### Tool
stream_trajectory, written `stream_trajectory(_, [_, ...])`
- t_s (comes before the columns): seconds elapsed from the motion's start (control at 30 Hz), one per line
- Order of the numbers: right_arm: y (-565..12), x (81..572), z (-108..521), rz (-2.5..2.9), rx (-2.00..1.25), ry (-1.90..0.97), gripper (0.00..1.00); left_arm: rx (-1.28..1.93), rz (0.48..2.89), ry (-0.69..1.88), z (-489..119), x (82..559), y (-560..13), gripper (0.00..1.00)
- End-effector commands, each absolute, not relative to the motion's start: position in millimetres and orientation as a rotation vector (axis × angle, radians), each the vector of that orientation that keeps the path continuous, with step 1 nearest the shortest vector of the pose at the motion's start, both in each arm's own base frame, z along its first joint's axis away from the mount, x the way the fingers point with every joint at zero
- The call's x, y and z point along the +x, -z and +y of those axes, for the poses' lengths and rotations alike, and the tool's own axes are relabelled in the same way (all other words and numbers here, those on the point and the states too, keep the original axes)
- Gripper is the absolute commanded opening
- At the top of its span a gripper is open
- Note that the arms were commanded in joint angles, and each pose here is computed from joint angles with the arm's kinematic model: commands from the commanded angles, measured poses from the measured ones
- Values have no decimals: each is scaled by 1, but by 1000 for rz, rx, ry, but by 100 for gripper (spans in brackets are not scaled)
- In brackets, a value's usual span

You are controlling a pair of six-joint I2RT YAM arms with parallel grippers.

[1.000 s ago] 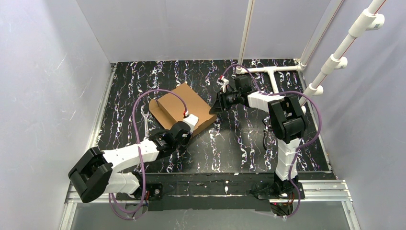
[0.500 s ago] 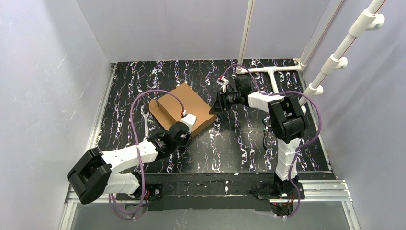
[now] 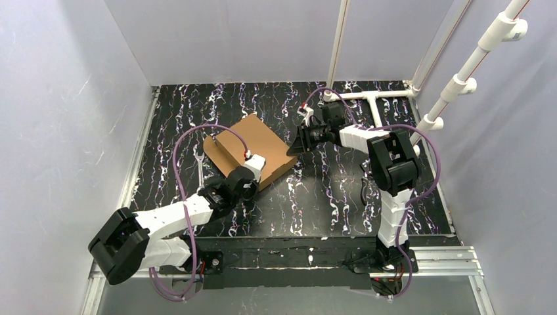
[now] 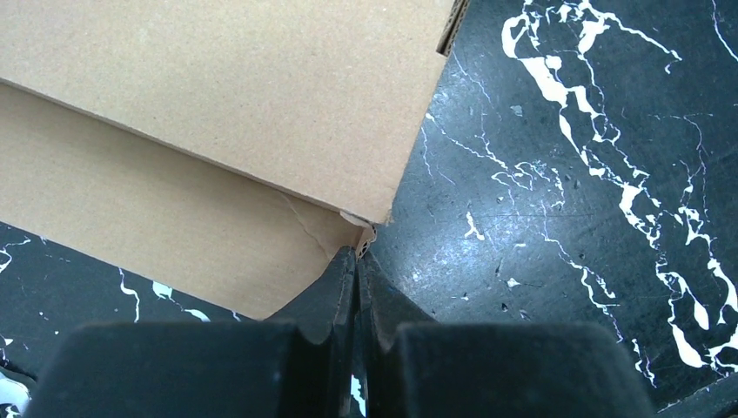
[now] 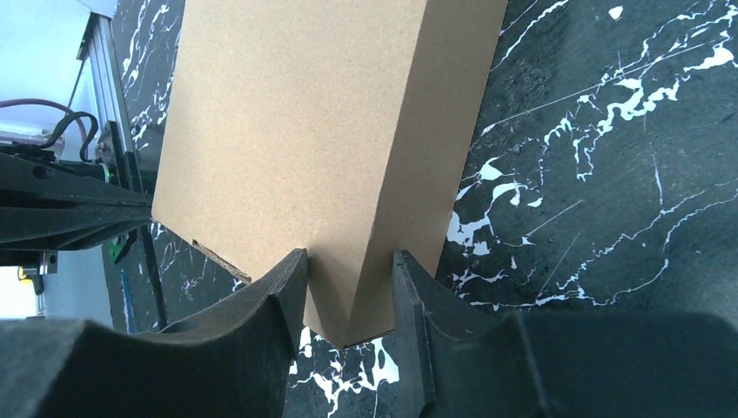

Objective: Fold the paper box
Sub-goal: Close the paper box at the center of the board.

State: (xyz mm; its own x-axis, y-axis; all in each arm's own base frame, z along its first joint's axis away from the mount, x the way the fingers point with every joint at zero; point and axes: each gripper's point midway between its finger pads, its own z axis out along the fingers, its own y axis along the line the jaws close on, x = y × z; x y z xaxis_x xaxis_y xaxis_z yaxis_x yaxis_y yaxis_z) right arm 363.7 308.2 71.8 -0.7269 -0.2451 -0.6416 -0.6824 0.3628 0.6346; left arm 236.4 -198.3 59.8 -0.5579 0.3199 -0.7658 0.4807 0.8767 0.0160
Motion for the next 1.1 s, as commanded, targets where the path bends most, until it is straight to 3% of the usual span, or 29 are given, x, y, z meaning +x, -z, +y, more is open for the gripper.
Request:
stream_trajectory(0.0, [-35,345,313,2306,-835,-1294,46,437,2061,369,-215,259,-102,0])
stream_trajectory(1.07, [-24,344,315,2340,-837,-1211,43,339,1994,481,-218,269,-120,0])
